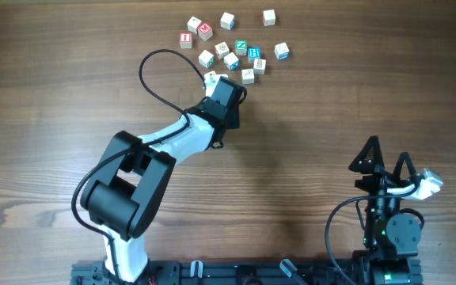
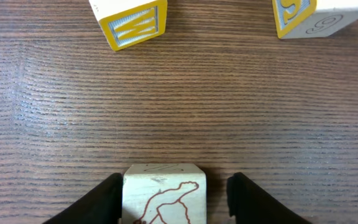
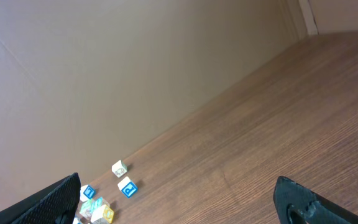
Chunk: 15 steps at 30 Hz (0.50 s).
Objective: Form a horizontal line
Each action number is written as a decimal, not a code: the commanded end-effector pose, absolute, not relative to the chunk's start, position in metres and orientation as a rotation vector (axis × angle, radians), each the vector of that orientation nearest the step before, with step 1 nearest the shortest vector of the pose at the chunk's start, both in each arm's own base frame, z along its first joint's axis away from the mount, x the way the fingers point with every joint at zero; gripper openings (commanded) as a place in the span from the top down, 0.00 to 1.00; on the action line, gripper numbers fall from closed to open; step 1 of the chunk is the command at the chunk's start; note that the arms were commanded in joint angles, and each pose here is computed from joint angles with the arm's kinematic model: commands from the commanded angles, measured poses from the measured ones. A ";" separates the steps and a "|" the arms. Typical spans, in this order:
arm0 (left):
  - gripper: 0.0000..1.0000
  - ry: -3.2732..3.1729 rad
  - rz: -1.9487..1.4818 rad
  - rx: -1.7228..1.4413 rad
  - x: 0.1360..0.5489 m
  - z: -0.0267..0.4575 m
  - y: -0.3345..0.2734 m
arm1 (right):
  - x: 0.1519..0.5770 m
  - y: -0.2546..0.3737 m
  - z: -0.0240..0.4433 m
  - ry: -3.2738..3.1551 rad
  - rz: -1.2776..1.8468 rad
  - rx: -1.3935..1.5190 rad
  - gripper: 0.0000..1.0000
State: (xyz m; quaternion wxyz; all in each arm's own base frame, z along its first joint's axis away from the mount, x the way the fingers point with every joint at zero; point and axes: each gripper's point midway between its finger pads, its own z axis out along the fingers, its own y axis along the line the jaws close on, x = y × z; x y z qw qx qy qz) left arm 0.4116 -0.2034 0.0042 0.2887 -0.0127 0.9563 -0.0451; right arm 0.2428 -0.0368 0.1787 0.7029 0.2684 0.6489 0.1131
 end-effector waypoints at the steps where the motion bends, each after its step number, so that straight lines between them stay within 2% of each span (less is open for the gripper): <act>1: 0.32 2.515 -0.128 -0.037 0.418 0.023 -0.201 | 0.242 -0.037 0.182 1.433 0.248 0.582 0.00; 5: 0.21 2.428 -0.188 -0.050 0.432 0.064 -0.209 | 0.242 -0.037 0.182 1.433 0.248 0.582 0.00; 9: 0.22 2.366 -0.227 -0.060 0.437 0.096 -0.211 | 0.242 -0.037 0.182 1.433 0.248 0.582 0.00; 15: 0.25 2.370 -0.205 -0.063 0.440 0.095 -0.201 | 0.242 -0.037 0.182 1.433 0.248 0.582 0.00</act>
